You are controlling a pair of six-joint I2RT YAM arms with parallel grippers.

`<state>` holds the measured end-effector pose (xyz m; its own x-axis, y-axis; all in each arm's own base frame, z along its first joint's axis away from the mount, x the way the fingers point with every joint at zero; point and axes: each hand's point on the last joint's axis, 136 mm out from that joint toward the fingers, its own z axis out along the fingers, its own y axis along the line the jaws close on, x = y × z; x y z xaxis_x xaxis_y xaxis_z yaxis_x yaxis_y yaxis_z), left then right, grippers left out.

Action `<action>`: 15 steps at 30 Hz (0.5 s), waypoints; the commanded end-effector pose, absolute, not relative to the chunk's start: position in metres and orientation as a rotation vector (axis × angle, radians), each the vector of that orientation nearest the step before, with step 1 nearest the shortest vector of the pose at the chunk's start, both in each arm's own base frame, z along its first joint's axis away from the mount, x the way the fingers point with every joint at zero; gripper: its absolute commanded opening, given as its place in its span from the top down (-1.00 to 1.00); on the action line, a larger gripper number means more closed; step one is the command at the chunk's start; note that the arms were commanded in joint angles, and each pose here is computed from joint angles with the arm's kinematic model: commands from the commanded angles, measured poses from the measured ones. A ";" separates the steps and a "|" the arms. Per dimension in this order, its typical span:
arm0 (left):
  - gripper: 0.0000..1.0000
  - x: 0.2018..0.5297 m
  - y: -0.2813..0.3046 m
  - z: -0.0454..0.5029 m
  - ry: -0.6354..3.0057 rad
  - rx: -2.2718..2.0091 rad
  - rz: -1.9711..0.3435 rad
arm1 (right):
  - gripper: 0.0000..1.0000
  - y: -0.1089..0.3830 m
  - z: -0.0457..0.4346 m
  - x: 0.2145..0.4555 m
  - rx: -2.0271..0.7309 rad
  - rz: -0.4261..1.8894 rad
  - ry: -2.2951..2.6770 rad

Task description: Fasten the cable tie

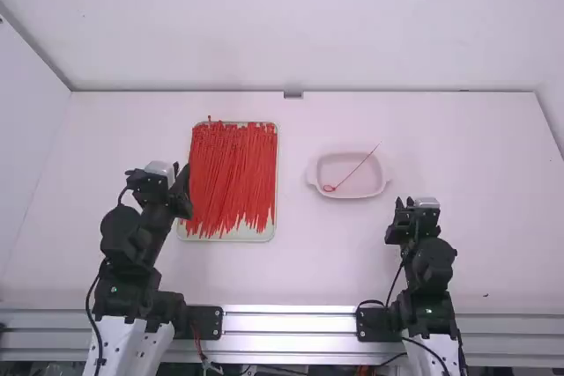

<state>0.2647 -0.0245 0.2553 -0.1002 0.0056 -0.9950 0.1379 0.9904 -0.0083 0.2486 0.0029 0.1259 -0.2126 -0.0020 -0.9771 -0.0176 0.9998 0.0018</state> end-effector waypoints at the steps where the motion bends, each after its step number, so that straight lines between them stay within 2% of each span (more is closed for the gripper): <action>1: 0.61 0.261 -0.004 0.248 1.657 0.017 -0.019 | 0.63 0.003 0.129 0.248 -0.012 0.014 1.758; 8: 0.88 0.251 0.000 0.214 1.657 0.000 0.000 | 0.83 0.003 0.148 0.246 -0.012 0.013 1.676; 15: 1.00 0.247 0.000 0.190 1.657 0.000 0.000 | 0.96 0.003 0.148 0.246 -0.012 0.013 1.676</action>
